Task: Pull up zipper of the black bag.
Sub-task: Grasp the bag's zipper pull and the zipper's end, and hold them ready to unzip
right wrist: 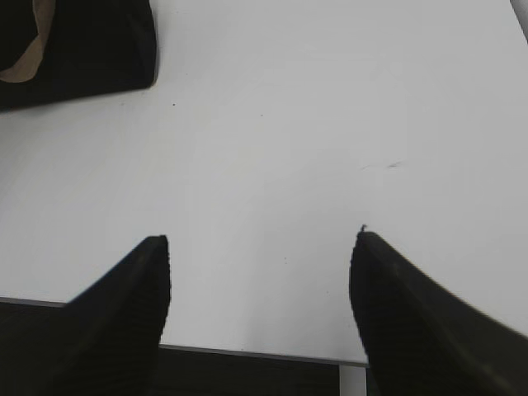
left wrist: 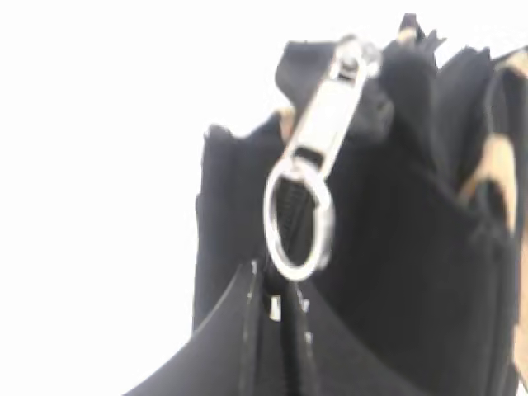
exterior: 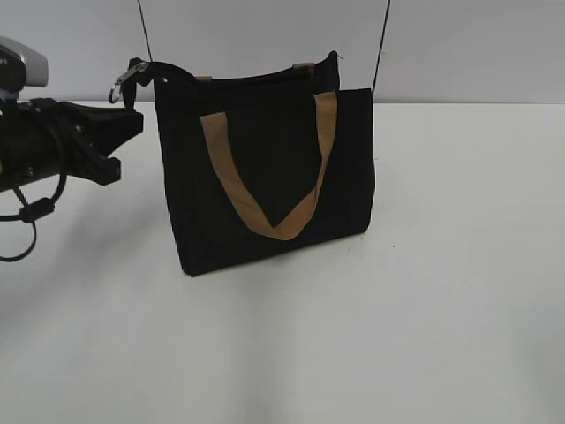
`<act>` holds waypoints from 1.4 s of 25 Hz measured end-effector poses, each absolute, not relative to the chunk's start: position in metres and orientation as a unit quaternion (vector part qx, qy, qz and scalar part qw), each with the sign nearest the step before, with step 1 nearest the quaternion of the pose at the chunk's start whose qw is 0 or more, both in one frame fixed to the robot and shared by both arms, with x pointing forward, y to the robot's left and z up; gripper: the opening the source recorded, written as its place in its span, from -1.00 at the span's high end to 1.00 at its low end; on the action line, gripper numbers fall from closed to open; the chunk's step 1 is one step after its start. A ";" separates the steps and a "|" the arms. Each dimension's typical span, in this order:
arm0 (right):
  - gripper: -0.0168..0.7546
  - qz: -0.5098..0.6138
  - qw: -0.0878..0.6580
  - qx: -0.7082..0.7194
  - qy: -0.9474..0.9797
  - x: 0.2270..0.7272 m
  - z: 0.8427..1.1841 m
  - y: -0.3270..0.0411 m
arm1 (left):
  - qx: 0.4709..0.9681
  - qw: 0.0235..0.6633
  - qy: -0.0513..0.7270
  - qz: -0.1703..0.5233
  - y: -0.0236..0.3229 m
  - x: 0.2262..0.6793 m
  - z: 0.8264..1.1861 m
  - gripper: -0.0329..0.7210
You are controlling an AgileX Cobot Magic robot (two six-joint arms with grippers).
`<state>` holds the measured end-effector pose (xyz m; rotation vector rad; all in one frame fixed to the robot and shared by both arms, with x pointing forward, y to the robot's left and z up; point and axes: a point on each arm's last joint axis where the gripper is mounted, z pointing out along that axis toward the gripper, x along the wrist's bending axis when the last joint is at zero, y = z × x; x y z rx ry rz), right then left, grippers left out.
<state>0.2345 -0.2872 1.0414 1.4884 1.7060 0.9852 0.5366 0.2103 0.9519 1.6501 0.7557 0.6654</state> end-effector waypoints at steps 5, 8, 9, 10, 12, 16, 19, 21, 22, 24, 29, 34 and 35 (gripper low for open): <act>-0.38 0.377 0.330 0.569 0.652 0.234 1.041 -0.287 | 0.711 0.547 0.289 0.333 0.216 0.522 0.994 0.86; -0.38 0.377 0.330 0.569 0.652 0.234 1.041 -0.287 | 0.721 0.527 0.276 0.356 0.219 0.513 1.011 0.86; -0.38 0.377 0.330 0.569 0.652 0.234 1.041 -0.287 | 0.722 0.522 0.272 0.363 0.220 0.511 1.016 0.86; -0.38 0.377 0.330 0.569 0.652 0.234 1.041 -0.287 | 0.723 0.519 0.268 0.369 0.221 0.508 1.019 0.86; -0.38 0.377 0.330 0.569 0.652 0.234 1.041 -0.287 | 0.722 0.515 0.260 0.383 0.223 0.503 1.029 0.86; -0.38 0.377 0.330 0.569 0.652 0.234 1.041 -0.287 | 0.719 0.506 0.257 0.401 0.226 0.496 1.040 0.86; -0.38 0.377 0.330 0.569 0.652 0.234 1.041 -0.287 | 0.717 0.506 0.254 0.406 0.226 0.494 1.044 0.86; -0.38 0.377 0.330 0.569 0.652 0.234 1.041 -0.287 | 0.717 0.506 0.253 0.406 0.226 0.494 1.044 0.86; -0.38 0.377 0.330 0.569 0.652 0.234 1.041 -0.287 | 0.718 0.505 0.253 0.406 0.226 0.494 1.044 0.86; -0.38 0.380 0.327 0.569 0.652 0.234 1.042 -0.287 | 0.719 0.505 0.253 0.406 0.226 0.494 1.044 0.86; -0.38 0.394 0.315 0.567 0.651 0.234 1.042 -0.284 | 0.719 0.505 0.253 0.406 0.226 0.494 1.043 0.86; -0.38 0.413 0.324 0.553 0.647 0.235 1.048 -0.282 | 0.716 0.510 0.250 0.406 0.226 0.493 1.044 0.86; -0.38 0.416 0.326 0.547 0.649 0.236 1.050 -0.281 | 0.715 0.512 0.248 0.406 0.225 0.493 1.045 0.86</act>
